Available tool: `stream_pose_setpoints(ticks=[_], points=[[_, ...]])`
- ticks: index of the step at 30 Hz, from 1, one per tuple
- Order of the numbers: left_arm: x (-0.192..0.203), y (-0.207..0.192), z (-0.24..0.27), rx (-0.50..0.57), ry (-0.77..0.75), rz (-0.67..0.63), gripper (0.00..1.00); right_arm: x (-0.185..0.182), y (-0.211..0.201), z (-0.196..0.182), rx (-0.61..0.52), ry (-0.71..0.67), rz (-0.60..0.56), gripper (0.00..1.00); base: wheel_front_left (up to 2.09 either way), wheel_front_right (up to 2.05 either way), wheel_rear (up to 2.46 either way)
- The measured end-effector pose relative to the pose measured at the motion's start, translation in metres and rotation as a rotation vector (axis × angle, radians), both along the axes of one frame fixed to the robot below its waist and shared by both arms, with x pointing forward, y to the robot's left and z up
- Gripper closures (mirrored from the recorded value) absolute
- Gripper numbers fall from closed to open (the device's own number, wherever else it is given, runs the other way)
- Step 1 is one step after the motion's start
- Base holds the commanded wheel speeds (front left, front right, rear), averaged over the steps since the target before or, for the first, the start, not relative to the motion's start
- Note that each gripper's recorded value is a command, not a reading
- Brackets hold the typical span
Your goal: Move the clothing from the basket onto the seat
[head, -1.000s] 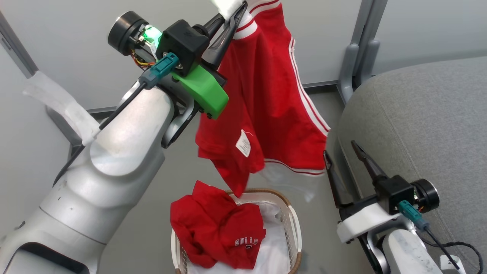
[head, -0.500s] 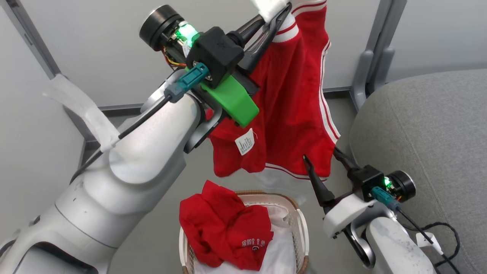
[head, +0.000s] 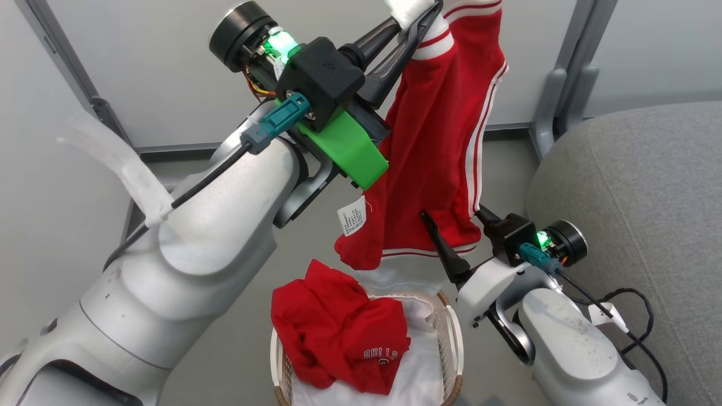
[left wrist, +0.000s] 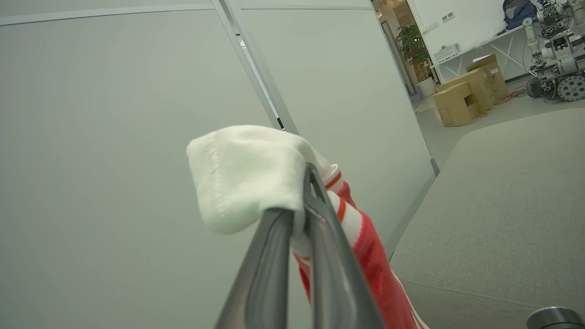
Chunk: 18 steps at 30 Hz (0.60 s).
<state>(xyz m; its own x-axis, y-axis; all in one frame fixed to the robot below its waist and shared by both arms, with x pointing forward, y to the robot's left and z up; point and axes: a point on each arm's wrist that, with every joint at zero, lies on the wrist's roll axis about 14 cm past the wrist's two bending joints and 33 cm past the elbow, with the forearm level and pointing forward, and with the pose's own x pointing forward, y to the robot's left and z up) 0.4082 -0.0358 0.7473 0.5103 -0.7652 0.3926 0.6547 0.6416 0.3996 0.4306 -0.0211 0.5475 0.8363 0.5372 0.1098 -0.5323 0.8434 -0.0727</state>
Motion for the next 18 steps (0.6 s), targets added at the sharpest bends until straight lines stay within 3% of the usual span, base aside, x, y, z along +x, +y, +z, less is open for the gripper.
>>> stream_pose_setpoints(ticks=[3, 5, 6, 7, 8, 9, 18], points=[[0.0, 0.002, 0.0, -0.007, -0.001, 0.004, 1.0, 0.005, 0.004, -0.001, -0.002, 0.009, 0.007, 0.04, 0.0, 0.0, 0.0], [0.0, 0.002, 0.001, -0.012, -0.001, 0.001, 1.0, 0.008, 0.006, -0.001, -0.002, 0.013, 0.011, 0.26, 0.0, 0.0, 0.0], [0.0, 0.002, 0.001, -0.016, 0.001, -0.001, 1.0, 0.01, 0.007, -0.001, -0.001, 0.014, 0.014, 0.53, 0.0, 0.0, 0.0], [0.0, 0.003, 0.001, -0.021, 0.003, 0.001, 1.0, 0.011, 0.009, -0.001, -0.001, 0.017, 0.017, 0.59, 0.0, 0.0, 0.0], [0.001, 0.004, 0.001, -0.023, 0.004, 0.005, 1.0, 0.011, 0.01, -0.001, -0.002, 0.019, 0.021, 0.95, 0.0, 0.0, 0.0], [0.002, 0.005, 0.0, -0.024, 0.006, 0.009, 1.0, 0.012, 0.012, -0.001, -0.004, 0.018, 0.026, 1.0, 0.0, 0.0, 0.0], [0.029, 0.038, -0.031, -0.074, 0.124, 0.124, 1.0, 0.017, 0.007, 0.021, 0.006, -0.051, 0.021, 1.0, 0.0, 0.0, 0.0]])
